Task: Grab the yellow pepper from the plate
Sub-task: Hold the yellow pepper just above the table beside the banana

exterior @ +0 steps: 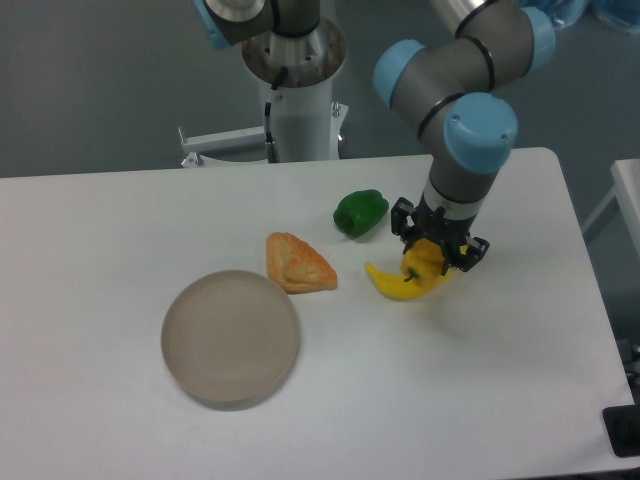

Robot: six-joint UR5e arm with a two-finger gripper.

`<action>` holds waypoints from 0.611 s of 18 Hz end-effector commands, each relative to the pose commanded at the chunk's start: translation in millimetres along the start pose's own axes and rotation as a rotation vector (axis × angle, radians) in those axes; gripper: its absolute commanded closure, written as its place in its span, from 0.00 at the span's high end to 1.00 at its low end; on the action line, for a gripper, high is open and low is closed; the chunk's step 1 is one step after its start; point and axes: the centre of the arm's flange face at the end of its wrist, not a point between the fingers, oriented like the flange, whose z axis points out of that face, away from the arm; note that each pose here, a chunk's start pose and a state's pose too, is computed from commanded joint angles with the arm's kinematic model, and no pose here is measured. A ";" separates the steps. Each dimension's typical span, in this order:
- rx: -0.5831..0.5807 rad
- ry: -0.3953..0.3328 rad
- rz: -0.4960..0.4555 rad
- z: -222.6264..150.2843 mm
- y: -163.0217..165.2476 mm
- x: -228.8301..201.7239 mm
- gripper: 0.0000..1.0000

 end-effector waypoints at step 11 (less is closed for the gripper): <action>-0.031 -0.025 0.143 2.6 -10.3 -14.1 0.04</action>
